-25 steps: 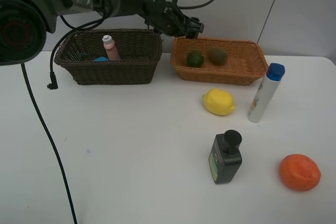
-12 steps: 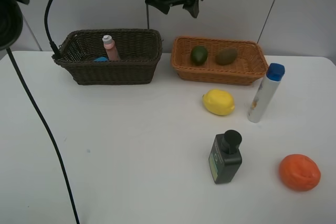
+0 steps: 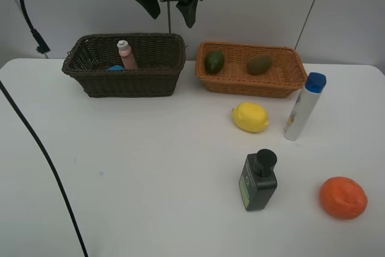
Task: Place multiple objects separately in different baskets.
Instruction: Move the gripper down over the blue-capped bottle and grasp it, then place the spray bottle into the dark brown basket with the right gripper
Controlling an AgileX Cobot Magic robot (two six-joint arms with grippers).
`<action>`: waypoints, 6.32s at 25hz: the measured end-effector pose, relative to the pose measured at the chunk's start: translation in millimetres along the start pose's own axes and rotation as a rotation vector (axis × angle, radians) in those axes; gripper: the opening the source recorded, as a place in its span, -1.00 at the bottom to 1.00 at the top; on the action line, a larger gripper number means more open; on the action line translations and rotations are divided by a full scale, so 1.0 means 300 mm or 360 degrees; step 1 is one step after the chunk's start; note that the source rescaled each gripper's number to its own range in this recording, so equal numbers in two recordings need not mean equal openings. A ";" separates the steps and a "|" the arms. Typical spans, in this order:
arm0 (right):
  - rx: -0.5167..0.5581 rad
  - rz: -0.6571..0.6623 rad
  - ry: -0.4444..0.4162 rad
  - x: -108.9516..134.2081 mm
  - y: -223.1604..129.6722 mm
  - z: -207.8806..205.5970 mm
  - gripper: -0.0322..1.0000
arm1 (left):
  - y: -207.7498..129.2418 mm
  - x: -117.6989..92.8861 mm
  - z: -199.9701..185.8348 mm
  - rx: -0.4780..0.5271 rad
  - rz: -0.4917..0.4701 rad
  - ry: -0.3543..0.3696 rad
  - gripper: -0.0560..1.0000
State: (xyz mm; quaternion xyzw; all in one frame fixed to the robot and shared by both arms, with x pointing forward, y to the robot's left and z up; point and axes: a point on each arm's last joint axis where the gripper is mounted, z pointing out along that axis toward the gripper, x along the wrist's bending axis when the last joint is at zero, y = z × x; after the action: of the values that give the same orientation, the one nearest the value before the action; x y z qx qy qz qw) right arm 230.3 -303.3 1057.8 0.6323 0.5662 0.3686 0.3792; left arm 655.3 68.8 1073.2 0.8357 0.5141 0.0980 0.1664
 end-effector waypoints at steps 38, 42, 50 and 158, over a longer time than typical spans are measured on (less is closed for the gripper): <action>0.0002 -0.0023 0.0047 -0.001 0.000 0.000 0.96 | -1.566 0.038 -0.550 -0.0856 -0.0379 0.0230 1.00; 0.0002 -0.0023 0.0047 -0.001 0.000 0.000 0.96 | -1.547 0.038 -0.541 -0.0940 -0.0314 0.0223 1.00; 0.0002 -0.0023 0.0047 -0.001 0.000 0.000 0.96 | -1.537 0.041 -0.529 -0.0974 -0.0310 0.0228 1.00; -0.0251 -0.0280 0.0921 1.064 0.169 1.308 0.03 | -1.536 0.042 -0.530 -0.0980 -0.0309 0.0228 1.00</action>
State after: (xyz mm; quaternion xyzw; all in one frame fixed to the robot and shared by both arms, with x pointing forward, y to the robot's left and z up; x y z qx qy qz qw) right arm 631.5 -13.6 942.2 0.4183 0.6730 0.5417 0.2805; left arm 226.8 299.8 1045.8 0.6841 0.5480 0.2912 0.3833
